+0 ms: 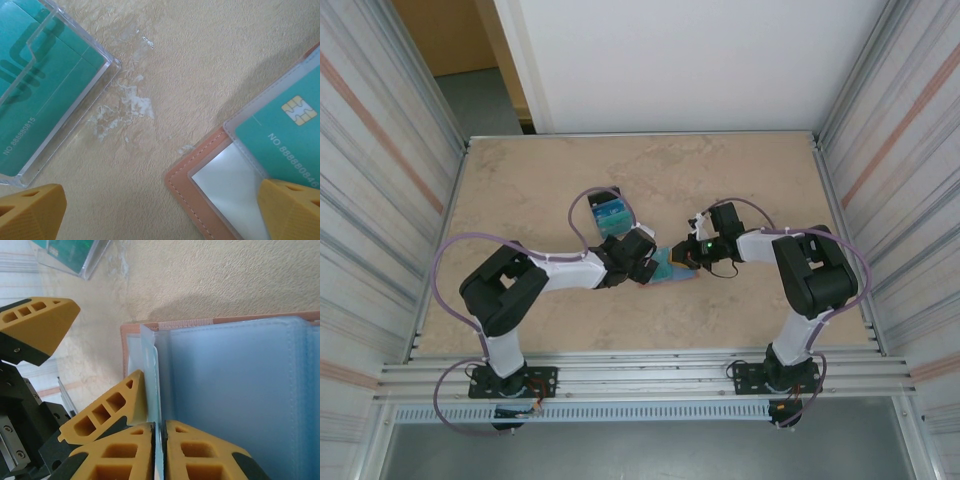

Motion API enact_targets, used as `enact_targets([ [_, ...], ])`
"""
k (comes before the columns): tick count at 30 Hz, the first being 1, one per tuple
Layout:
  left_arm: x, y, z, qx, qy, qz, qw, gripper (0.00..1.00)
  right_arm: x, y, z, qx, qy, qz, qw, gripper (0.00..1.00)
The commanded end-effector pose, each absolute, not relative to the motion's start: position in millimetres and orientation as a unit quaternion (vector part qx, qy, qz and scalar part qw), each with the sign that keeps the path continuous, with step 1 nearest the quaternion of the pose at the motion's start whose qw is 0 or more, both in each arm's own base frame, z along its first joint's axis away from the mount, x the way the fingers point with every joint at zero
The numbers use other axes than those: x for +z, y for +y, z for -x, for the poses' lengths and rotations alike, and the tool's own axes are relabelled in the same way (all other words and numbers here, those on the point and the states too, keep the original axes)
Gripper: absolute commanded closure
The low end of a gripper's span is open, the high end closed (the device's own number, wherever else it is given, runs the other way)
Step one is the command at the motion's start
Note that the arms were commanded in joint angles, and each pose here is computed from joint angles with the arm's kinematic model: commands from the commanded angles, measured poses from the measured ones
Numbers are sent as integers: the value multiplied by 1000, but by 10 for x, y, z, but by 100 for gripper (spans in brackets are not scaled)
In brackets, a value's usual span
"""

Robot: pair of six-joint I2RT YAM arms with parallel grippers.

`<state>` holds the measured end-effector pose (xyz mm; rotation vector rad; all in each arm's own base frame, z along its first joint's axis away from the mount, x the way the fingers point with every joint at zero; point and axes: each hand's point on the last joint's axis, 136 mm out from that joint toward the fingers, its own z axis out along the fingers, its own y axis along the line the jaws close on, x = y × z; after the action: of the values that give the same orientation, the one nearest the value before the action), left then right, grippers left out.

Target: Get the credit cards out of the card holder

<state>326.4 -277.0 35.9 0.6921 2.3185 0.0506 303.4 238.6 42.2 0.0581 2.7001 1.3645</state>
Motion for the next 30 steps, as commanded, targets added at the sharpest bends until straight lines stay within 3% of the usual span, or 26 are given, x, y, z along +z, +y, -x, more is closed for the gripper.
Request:
enact_targets([
  [1, 188, -2625, -3191, 59, 901, -288, 319, 1, 549, 2407, -3053, 472, 879, -19, 62, 84],
  [15, 198, -2631, -3198, 60, 901, -288, 319, 1, 564, 2403, -3063, 475, 878, -19, 63, 94],
  [23, 197, -2641, -3199, 58, 901, -288, 319, 1, 550, 2486, -3038, 483, 874, -13, 56, 85],
  [30, 189, -2641, -3194, 57, 902, -287, 318, 1, 534, 2543, -3046, 489, 870, -11, 53, 85],
])
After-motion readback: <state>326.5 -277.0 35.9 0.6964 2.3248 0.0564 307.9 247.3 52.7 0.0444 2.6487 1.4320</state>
